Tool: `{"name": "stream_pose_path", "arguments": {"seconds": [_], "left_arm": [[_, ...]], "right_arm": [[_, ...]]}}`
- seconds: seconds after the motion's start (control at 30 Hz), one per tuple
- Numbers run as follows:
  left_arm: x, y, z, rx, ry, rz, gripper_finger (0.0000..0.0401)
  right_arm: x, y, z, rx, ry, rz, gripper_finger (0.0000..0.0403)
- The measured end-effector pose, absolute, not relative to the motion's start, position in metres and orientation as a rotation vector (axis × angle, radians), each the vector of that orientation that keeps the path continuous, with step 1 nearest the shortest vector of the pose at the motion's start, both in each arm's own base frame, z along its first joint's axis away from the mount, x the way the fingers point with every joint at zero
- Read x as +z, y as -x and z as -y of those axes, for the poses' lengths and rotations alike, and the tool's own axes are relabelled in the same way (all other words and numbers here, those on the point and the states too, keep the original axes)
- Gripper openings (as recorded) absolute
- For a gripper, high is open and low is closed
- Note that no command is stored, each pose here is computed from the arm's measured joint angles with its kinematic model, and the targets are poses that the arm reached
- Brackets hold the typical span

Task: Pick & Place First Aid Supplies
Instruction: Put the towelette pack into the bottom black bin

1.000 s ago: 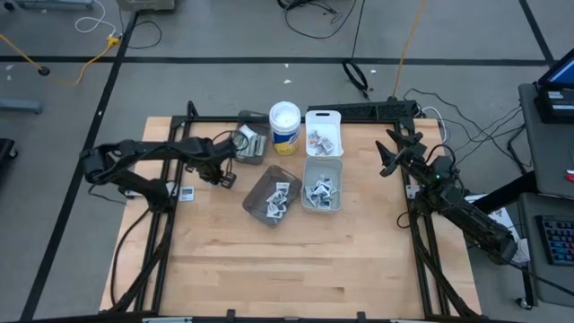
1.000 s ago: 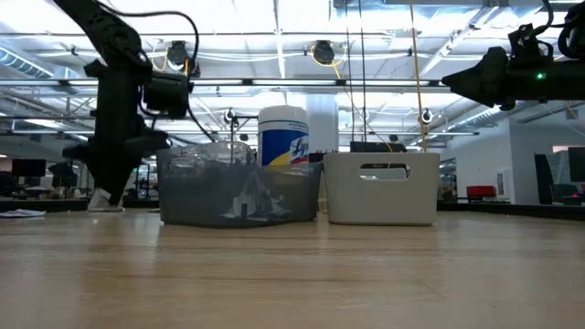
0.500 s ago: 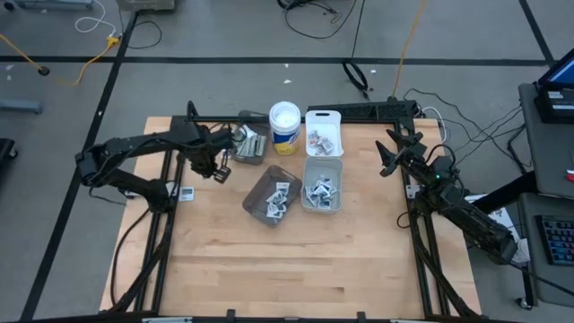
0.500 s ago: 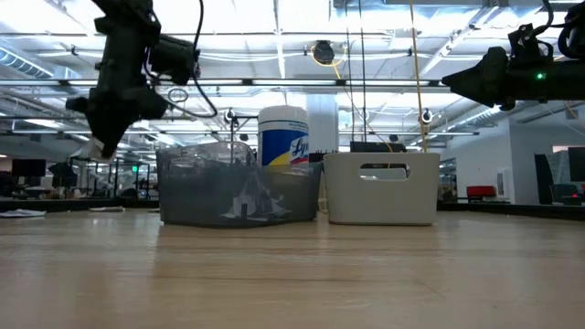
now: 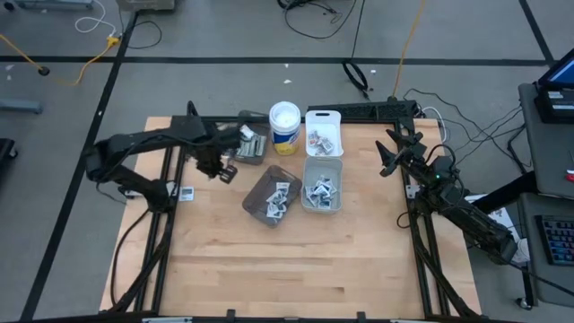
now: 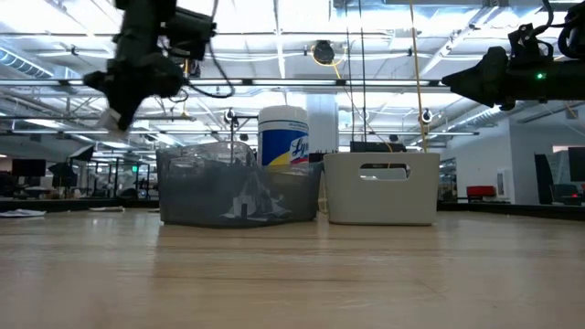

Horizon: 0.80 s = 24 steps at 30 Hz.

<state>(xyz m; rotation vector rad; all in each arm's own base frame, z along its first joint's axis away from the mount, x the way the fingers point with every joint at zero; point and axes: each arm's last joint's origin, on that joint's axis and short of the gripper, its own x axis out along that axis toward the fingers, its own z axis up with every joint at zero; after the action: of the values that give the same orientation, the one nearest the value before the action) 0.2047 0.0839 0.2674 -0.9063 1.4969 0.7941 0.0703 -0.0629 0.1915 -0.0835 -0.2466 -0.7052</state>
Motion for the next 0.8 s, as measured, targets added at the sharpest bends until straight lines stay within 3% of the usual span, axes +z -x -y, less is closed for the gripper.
{"name": "stream_pose_path", "arguments": {"seconds": [0.8], "left_arm": [[0.286,-0.38,-0.046,0.524,0.786,-1.443,0.0006]], "right_arm": [[0.191,-0.07,0.063,-0.705,0.083,0.246,0.0263]]}}
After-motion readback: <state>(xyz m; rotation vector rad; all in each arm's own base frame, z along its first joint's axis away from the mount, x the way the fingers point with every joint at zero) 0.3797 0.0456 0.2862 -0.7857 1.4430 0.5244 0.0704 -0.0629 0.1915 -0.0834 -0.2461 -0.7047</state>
